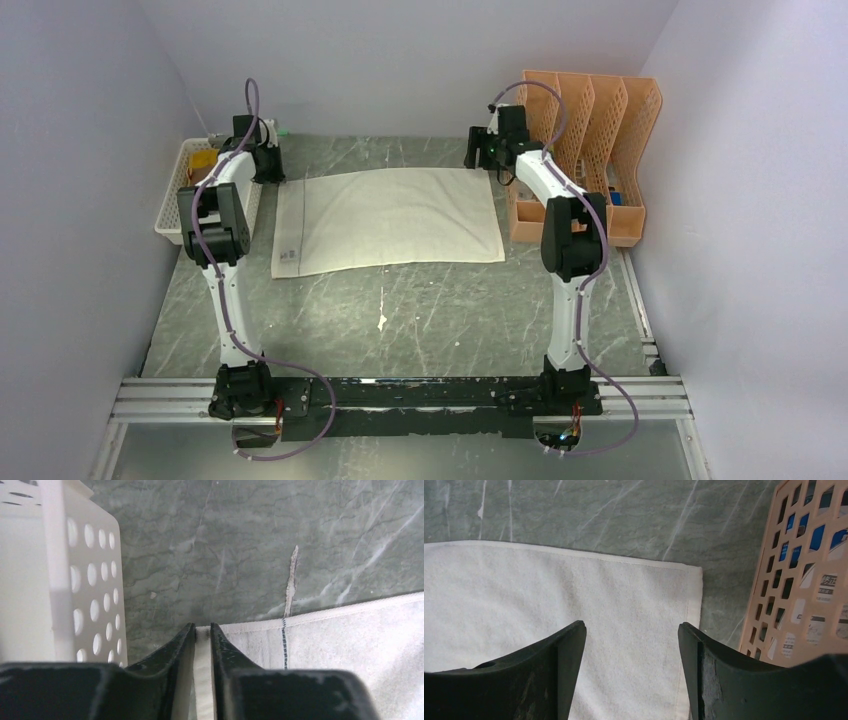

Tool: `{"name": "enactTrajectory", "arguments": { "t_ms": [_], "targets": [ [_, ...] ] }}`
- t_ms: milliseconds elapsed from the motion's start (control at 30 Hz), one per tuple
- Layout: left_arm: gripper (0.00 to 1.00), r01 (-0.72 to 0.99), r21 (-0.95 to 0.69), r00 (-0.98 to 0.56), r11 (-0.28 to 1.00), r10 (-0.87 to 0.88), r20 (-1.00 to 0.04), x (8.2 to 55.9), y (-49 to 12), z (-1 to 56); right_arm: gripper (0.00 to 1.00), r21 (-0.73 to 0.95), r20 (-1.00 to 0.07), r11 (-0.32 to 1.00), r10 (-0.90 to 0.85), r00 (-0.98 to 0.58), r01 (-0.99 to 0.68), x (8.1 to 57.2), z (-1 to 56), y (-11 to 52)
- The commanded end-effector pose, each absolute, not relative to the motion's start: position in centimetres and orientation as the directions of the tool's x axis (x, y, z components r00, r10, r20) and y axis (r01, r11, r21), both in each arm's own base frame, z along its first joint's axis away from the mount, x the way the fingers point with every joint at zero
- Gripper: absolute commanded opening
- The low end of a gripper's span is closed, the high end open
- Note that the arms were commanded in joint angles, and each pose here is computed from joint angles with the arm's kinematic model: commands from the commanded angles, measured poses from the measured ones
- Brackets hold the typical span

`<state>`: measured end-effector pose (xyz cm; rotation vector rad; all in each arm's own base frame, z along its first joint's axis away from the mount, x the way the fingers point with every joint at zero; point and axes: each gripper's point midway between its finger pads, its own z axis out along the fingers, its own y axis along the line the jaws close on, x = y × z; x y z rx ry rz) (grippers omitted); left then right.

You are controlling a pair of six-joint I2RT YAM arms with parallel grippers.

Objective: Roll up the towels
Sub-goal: Fold the towel at the center of the board.

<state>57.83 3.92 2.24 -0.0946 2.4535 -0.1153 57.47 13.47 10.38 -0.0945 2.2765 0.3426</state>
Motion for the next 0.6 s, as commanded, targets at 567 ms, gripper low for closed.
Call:
{"name": "enactTrajectory", "arguments": {
  "t_ms": [567],
  "targets": [
    [0.07,-0.05,-0.112,-0.713,0.993,-0.114,-0.691,60.0,5.9,4.4,0.66,-0.012,-0.726,0.999,-0.043,-0.686,-0.05,63.8,3.1,9.3]
  ]
}}
